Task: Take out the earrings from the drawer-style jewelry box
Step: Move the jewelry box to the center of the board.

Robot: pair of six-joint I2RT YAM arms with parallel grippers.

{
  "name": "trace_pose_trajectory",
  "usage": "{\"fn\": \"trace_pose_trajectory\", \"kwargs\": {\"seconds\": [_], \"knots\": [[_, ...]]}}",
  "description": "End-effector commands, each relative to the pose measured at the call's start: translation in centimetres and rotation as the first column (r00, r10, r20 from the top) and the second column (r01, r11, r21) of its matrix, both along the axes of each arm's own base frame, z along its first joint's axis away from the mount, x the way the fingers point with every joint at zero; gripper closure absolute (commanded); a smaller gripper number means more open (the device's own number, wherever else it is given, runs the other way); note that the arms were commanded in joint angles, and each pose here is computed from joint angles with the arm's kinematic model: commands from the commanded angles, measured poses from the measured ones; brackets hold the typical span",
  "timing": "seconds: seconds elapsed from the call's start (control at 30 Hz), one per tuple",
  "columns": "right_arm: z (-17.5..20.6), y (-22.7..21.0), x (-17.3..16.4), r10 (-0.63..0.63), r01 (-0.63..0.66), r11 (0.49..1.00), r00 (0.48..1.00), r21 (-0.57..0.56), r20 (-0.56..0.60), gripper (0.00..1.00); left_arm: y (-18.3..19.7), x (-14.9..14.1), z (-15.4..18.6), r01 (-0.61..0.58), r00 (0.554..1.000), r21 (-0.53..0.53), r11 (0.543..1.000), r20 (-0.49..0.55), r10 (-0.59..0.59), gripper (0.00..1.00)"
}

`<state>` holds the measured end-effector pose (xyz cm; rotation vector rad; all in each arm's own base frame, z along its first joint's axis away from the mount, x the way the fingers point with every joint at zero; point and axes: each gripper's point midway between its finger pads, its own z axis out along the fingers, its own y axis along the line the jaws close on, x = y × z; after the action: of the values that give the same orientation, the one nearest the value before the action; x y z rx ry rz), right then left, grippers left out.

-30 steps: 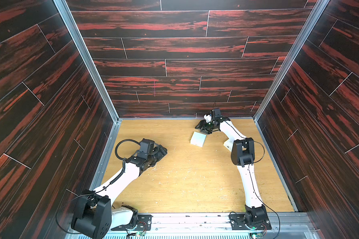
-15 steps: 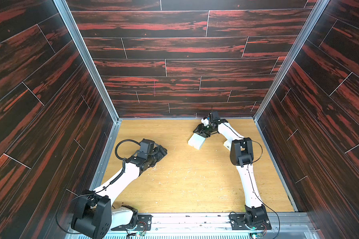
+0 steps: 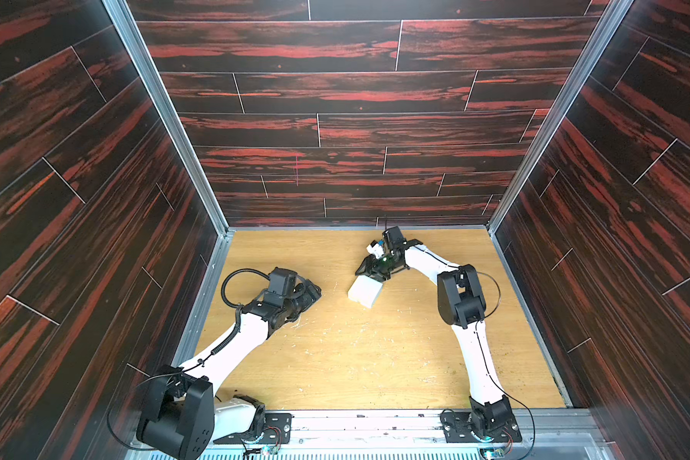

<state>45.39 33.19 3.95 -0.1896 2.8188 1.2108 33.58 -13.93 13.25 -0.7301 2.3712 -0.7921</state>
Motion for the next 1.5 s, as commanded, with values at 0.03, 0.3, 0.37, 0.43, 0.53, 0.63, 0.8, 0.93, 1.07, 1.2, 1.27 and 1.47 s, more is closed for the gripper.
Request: {"fn": "trace_pose_trajectory", "kwargs": {"seconds": [0.03,0.3,0.37,0.43,0.53,0.63,0.8,0.93,1.07,1.2,1.27,1.47], "knots": [[1.5,1.9,-4.1,0.105,-0.106,0.993,0.994,0.058,0.010,0.46,0.1,-1.0,-0.9,0.022,0.999,0.017,1.000,-0.024,-0.021,0.15],[0.8,3.6,-11.7,0.246,-0.243,0.967,0.969,0.074,-0.030,0.46,-0.2,-1.8,-2.9,0.043,0.994,0.009,0.999,-0.097,-0.042,0.15],[1.0,4.0,-13.0,0.277,-0.275,0.959,0.960,0.073,-0.026,0.46,-0.8,-1.9,-3.6,0.060,0.991,-0.012,0.998,-0.123,-0.061,0.17],[1.5,4.2,-13.9,0.300,-0.299,0.953,0.954,0.054,-0.003,0.46,-1.5,-2.0,-4.4,0.077,0.986,-0.044,0.996,-0.146,-0.082,0.20],[2.3,3.3,-13.9,0.270,-0.270,0.963,0.962,-0.005,0.045,0.46,-3.1,-2.1,-5.1,0.105,0.981,-0.098,0.990,-0.156,-0.119,0.22],[3.5,1.1,-13.3,0.192,-0.178,0.978,0.972,-0.110,0.136,0.44,-5.1,-2.5,-5.9,0.150,0.970,-0.119,0.981,-0.175,-0.170,0.22],[5.0,-3.6,-15.4,0.086,-0.030,0.971,0.970,-0.239,0.228,0.45,-7.9,-3.3,-7.7,0.198,0.952,-0.131,0.971,-0.210,-0.223,0.23],[4.6,-5.3,-20.7,0.142,-0.066,0.943,0.966,-0.327,0.214,0.49,-8.3,-3.4,-9.1,0.202,0.942,-0.103,0.974,-0.251,-0.222,0.29],[4.2,-5.9,-25.7,0.180,-0.106,0.927,0.967,-0.359,0.179,0.50,-8.8,-3.2,-9.8,0.214,0.939,-0.092,0.972,-0.256,-0.231,0.34],[3.9,-6.2,-28.3,0.187,-0.118,0.920,0.970,-0.373,0.156,0.52,-9.8,-3.5,-10.3,0.240,0.930,-0.097,0.966,-0.264,-0.257,0.42],[3.6,-6.0,-29.0,0.202,-0.133,0.917,0.968,-0.376,0.150,0.53,-10.3,-3.8,-10.4,0.247,0.928,-0.094,0.964,-0.264,-0.264,0.42],[2.8,-5.5,-28.6,0.183,-0.113,0.921,0.970,-0.373,0.158,0.54,-12.1,-4.5,-9.6,0.245,0.930,-0.123,0.962,-0.251,-0.269,0.42]]}}
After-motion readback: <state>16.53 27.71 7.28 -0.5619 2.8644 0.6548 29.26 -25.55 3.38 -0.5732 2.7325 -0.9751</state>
